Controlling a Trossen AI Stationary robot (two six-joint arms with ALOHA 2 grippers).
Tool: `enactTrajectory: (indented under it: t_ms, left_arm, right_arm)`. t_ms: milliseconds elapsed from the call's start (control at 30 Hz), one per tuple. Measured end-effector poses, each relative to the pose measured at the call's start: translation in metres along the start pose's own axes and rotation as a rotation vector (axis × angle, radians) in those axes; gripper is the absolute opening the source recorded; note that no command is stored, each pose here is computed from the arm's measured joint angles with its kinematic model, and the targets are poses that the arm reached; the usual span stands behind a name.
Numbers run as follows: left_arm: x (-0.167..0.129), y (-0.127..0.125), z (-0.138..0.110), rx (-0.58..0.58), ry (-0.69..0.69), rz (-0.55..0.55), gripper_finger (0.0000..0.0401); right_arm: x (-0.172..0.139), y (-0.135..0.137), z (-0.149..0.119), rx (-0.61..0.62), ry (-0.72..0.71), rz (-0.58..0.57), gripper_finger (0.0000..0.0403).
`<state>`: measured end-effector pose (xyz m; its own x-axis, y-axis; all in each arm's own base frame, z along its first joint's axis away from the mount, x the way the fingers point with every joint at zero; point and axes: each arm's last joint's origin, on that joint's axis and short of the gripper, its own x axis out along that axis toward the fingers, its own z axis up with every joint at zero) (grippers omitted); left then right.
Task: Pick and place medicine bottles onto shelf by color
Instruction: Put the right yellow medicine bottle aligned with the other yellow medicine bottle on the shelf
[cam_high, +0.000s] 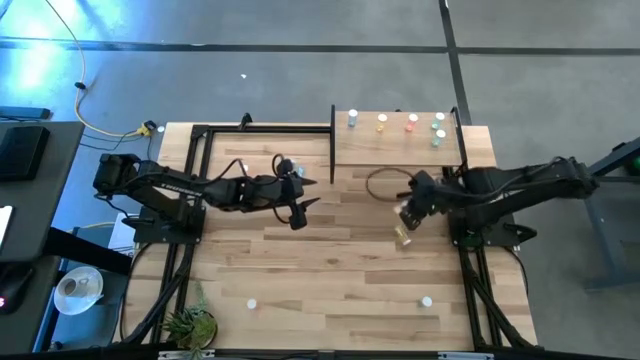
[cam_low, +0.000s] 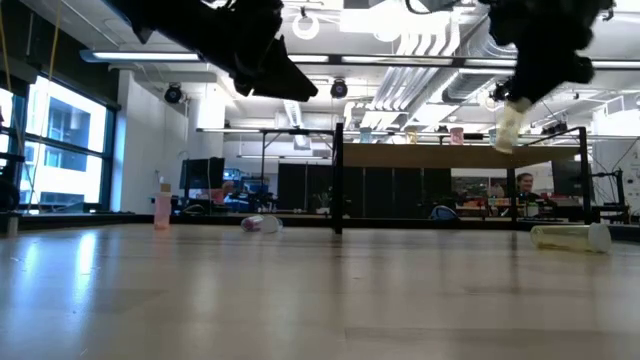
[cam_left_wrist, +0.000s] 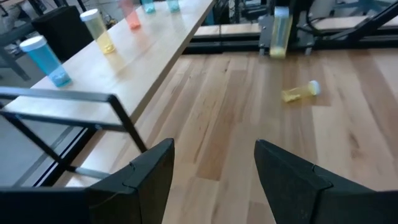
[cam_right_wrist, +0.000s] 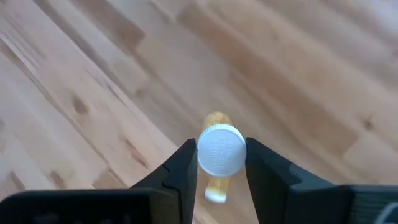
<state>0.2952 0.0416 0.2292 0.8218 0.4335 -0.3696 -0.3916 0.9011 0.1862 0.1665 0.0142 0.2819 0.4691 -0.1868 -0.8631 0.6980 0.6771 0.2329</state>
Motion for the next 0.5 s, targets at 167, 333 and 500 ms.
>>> enactTrajectory:
  t_ms: [167,333,500]
  left_arm:
    - [0.002,0.007,-0.005,-0.005,0.045,0.021,0.0213]
    - [0.004,0.014,-0.007,-0.027,0.071,0.018,0.0213]
    - [0.006,0.018,-0.01,-0.07,0.097,-0.01,0.0213]
  right_arm:
    - [-0.02,-0.005,0.029,-0.042,-0.09,0.009,0.0103]
    - [-0.04,-0.012,0.06,-0.085,-0.176,-0.021,0.0103]
    - [-0.054,-0.016,0.097,-0.143,-0.211,-0.08,0.0103]
